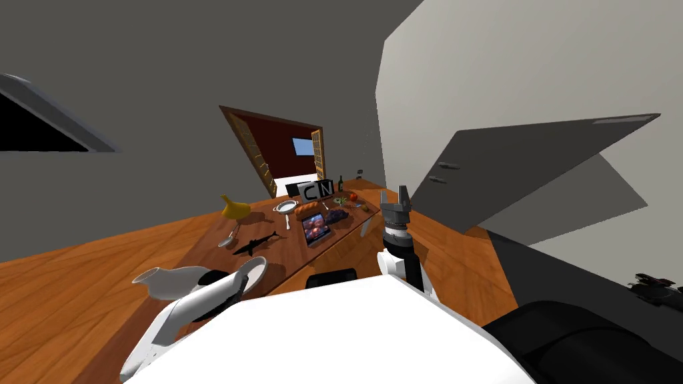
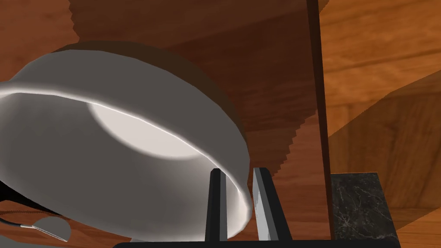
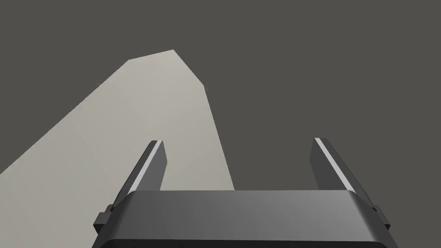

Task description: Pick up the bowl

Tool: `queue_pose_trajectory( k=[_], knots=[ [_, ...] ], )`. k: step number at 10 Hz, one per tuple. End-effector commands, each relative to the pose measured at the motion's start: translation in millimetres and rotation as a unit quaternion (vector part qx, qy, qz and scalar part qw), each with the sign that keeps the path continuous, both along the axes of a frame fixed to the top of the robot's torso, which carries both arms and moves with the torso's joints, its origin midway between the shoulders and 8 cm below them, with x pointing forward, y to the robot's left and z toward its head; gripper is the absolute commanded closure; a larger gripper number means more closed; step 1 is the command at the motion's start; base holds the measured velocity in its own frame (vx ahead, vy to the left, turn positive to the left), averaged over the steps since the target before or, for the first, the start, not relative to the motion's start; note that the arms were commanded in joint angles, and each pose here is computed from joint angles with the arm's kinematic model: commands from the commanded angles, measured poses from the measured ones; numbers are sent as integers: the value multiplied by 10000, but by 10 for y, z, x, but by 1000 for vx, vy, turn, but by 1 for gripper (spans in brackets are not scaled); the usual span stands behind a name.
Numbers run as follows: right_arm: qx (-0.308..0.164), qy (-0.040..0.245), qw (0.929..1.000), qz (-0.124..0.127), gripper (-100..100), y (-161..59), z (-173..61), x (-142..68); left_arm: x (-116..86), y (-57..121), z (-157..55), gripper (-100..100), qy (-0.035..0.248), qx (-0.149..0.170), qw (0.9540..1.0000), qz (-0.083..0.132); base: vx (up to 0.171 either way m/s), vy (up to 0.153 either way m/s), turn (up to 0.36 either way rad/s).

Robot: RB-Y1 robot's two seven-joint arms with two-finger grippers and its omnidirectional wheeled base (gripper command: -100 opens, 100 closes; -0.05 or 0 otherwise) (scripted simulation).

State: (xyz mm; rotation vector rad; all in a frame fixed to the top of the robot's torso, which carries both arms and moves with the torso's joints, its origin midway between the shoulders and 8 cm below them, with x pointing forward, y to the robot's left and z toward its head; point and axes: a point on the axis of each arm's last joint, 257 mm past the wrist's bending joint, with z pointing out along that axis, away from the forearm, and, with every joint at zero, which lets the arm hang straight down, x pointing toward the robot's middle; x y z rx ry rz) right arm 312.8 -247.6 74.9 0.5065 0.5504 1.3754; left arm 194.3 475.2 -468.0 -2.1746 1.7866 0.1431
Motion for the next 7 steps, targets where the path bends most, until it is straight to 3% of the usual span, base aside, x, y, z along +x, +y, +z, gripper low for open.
queue_pose_trajectory(
  k=[1,2,3,4,5,6,7],
  knots=[
    [0,0,10000,0,0,0,0,0,215,-147,-64,100,83,-71,9996,-255,-4,-1,370],
    [0,0,10000,0,0,0,0,0,443,-271,-22,100,-41,-99,9989,-448,-2,6,333],
    [0,0,10000,0,0,0,0,0,529,-331,-58,100,81,-100,9982,-584,-7,4,399],
    [0,0,10000,0,0,0,0,0,774,-469,3,100,-58,-116,9967,-797,-7,-6,296],
    [0,0,10000,0,0,0,0,0,788,-505,-3,100,-52,-125,9963,-847,-1,-5,53],
    [0,0,10000,1,0,1,0,0,918,-593,-15,100,49,-102,9945,-1039,-3,2,292],
    [0,0,10000,0,0,0,0,0,1099,-710,42,100,-56,-102,9926,-1212,-3,0,358]
  ],
)
